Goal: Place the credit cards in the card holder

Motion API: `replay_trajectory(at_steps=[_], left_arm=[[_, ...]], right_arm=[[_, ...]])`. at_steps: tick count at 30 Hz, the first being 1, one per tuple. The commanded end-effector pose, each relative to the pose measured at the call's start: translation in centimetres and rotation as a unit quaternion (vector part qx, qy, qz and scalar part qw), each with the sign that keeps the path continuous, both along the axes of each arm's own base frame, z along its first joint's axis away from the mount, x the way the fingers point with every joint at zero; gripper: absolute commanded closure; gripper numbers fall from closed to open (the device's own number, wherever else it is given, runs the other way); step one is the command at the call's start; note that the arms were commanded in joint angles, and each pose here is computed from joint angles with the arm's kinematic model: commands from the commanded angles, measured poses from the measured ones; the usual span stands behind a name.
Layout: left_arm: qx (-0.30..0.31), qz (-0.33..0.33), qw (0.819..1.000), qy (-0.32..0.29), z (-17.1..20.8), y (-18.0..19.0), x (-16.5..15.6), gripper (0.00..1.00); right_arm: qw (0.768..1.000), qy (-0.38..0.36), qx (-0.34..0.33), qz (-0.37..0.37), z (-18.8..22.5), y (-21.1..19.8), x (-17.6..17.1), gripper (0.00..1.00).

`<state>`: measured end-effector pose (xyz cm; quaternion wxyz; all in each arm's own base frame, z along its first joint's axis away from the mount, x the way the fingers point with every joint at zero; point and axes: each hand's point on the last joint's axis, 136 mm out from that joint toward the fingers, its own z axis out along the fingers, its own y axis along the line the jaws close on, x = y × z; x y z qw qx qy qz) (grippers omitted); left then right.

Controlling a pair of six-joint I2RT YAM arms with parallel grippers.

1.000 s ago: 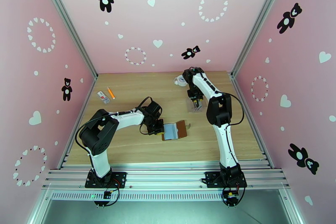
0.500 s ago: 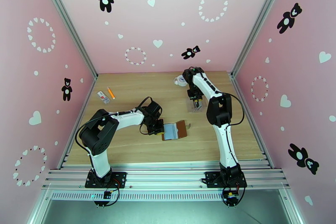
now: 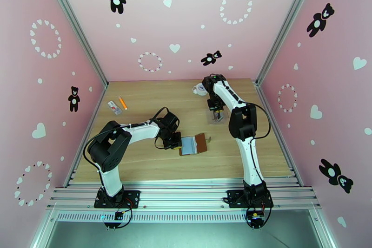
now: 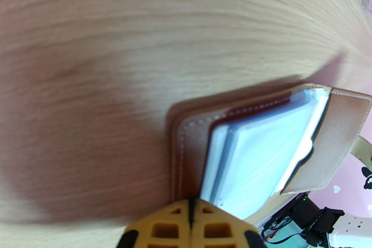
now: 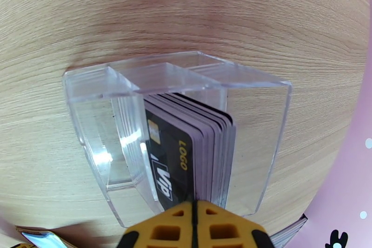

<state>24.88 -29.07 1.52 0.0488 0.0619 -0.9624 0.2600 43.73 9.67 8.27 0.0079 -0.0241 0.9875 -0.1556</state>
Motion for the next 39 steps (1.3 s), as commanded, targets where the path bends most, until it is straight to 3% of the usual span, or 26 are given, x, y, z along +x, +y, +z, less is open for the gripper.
replay_trajectory(at_steps=[1, 31, 39], left_arm=[[0.079, -0.010, 0.996, 0.041, -4.0, 2.4, -2.9, 1.00], [0.077, -0.012, 0.996, 0.041, -4.0, 2.3, -2.8, 1.00], [0.078, -0.011, 0.996, 0.041, -4.0, 2.3, -2.8, 1.00]], right_arm=[[1.000, -0.019, 0.010, 0.000, 1.8, 0.4, 0.1, 0.93], [0.998, -0.021, 0.056, 0.004, 2.2, 2.1, 0.1, 0.88], [0.999, -0.018, 0.040, 0.005, 2.1, 1.6, 0.0, 0.85]])
